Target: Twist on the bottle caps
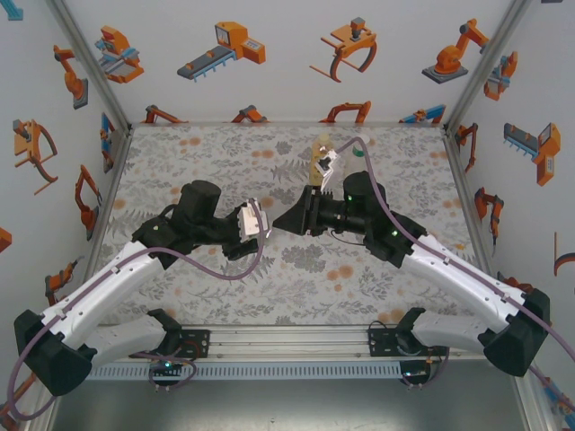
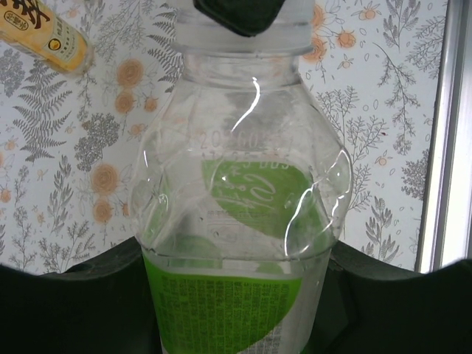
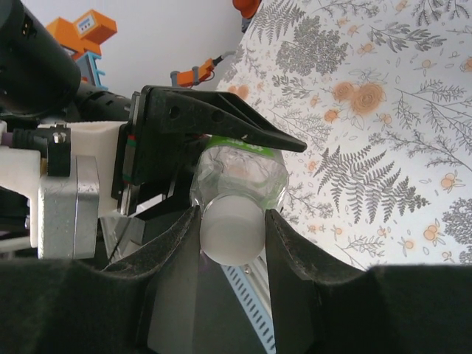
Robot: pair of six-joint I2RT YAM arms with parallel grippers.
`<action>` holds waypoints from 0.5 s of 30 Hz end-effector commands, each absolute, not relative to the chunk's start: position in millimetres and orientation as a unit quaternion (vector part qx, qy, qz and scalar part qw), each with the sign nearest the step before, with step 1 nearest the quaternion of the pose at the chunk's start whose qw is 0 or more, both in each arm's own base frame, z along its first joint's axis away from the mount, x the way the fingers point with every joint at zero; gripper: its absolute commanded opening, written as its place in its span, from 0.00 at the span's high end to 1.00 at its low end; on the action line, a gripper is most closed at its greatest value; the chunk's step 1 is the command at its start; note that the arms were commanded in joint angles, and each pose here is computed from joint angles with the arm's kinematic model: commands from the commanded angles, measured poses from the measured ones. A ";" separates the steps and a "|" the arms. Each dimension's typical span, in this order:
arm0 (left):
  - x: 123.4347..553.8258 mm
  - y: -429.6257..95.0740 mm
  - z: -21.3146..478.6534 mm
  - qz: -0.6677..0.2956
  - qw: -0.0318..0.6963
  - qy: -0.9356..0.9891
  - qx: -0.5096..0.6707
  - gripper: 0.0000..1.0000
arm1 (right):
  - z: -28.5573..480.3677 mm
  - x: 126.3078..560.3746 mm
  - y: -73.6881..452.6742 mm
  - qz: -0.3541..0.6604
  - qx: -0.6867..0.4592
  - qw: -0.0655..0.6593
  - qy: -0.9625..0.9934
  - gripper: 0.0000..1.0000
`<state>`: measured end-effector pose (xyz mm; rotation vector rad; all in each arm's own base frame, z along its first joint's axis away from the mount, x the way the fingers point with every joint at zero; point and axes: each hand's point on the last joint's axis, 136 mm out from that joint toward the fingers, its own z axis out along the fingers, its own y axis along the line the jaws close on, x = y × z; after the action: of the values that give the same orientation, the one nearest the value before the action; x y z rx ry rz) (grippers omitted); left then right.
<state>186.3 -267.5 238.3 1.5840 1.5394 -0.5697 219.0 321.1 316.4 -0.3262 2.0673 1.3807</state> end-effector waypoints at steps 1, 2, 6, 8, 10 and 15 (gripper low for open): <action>186.5 -272.2 260.9 -0.228 0.454 0.588 0.629 0.57 | 317.6 223.4 317.4 0.516 -0.089 0.310 0.793 1.00; 187.0 -271.6 261.5 -0.226 0.456 0.589 0.628 0.48 | 318.1 224.4 317.3 0.511 -0.094 0.314 0.795 1.00; 187.2 -271.2 262.4 -0.226 0.460 0.589 0.625 0.28 | 314.7 228.2 316.9 0.485 -0.108 0.319 0.807 1.00; 186.7 -271.3 263.2 -0.227 0.461 0.588 0.625 0.22 | 310.4 230.9 316.0 0.468 -0.114 0.319 0.816 1.00; 186.8 -271.1 263.5 -0.227 0.461 0.589 0.624 0.18 | 304.3 233.1 314.2 0.445 -0.122 0.319 0.828 1.00; 185.7 -271.0 265.1 -0.230 0.463 0.586 0.624 0.15 | 286.0 247.9 308.2 0.356 -0.154 0.314 0.867 1.00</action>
<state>189.7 -269.0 253.7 1.5457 1.4849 -0.5482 240.7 317.3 292.6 -0.3355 2.2363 1.1101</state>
